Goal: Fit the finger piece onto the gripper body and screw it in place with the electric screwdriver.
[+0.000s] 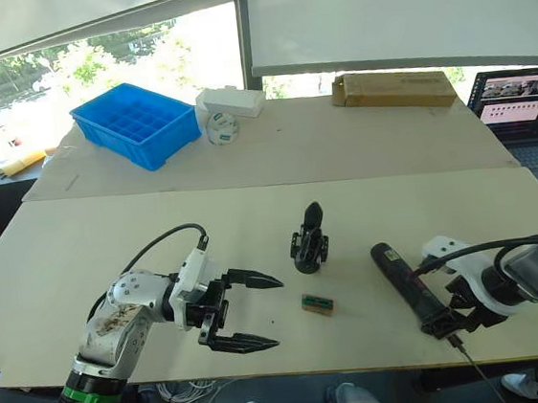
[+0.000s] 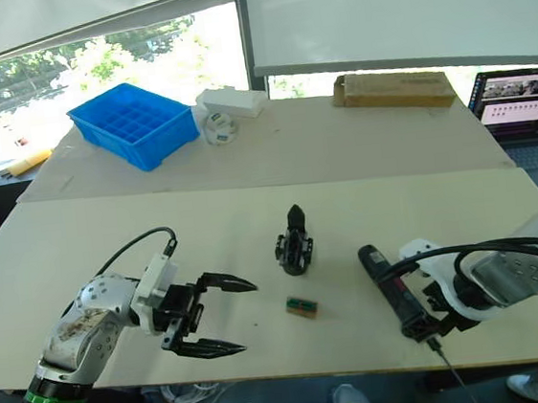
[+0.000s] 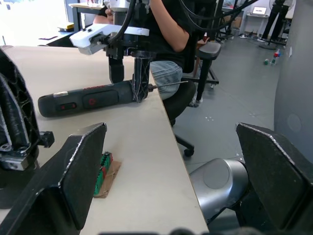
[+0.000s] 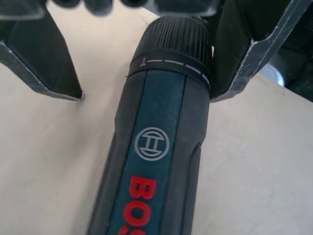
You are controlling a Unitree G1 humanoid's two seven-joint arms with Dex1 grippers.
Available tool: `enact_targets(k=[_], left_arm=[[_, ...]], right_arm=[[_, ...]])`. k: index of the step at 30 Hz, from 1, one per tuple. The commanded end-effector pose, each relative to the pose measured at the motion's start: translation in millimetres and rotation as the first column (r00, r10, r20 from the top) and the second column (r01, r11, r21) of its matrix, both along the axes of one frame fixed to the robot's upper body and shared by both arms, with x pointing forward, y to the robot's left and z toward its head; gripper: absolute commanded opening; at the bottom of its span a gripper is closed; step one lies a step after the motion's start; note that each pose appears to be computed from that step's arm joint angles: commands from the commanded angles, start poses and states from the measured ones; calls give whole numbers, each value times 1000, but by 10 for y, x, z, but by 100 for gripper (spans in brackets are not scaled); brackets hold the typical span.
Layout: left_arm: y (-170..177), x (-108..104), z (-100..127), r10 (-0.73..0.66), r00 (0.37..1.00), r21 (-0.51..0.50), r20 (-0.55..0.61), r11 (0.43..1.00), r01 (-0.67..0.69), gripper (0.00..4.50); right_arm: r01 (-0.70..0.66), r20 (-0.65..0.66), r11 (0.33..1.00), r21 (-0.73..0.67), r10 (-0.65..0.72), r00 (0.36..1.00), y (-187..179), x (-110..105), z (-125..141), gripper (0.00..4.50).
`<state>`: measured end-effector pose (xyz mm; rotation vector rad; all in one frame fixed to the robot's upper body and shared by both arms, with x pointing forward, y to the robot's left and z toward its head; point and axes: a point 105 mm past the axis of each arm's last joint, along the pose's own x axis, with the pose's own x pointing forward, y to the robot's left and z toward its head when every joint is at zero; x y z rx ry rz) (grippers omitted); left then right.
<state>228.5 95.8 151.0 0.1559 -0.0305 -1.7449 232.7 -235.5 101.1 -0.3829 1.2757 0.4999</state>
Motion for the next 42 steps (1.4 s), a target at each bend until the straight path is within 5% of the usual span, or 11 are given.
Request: enact_targets(k=[1,10,17,20,24,30,34,42], left_arm=[[-24,-47,48,-10,999,-16,31,1000,11,450],[-50,-75,0,6,1000,-30,16,1000,-6,450],[-44,-57,-2,14,1000,-30,19,999,-13,450],[-9,-29,-4,24,999,-19,28,1000,-24,450],[41,4,3,39,999,-12,34,999,-39,450],[134,89,1,80,996,-11,23,997,-80,450],[248,204,-34,112,993,21,33,993,-113,450],[364,381,-190,138,986,95,98,984,-148,450]], right_arm=[[22,-20,998,-66,-23,1000,-101,13,-43,445],[21,-67,996,-83,-27,997,-90,3,-163,445],[38,-60,993,-111,-45,997,-143,30,-188,196],[64,-38,995,-82,-67,997,-173,40,-108,192],[118,44,988,98,-123,991,-115,115,158,192],[144,178,883,446,-245,953,-68,18,557,192],[-59,456,754,655,-331,826,16,-42,1021,192],[-460,749,640,616,-293,594,532,-146,1409,192]])
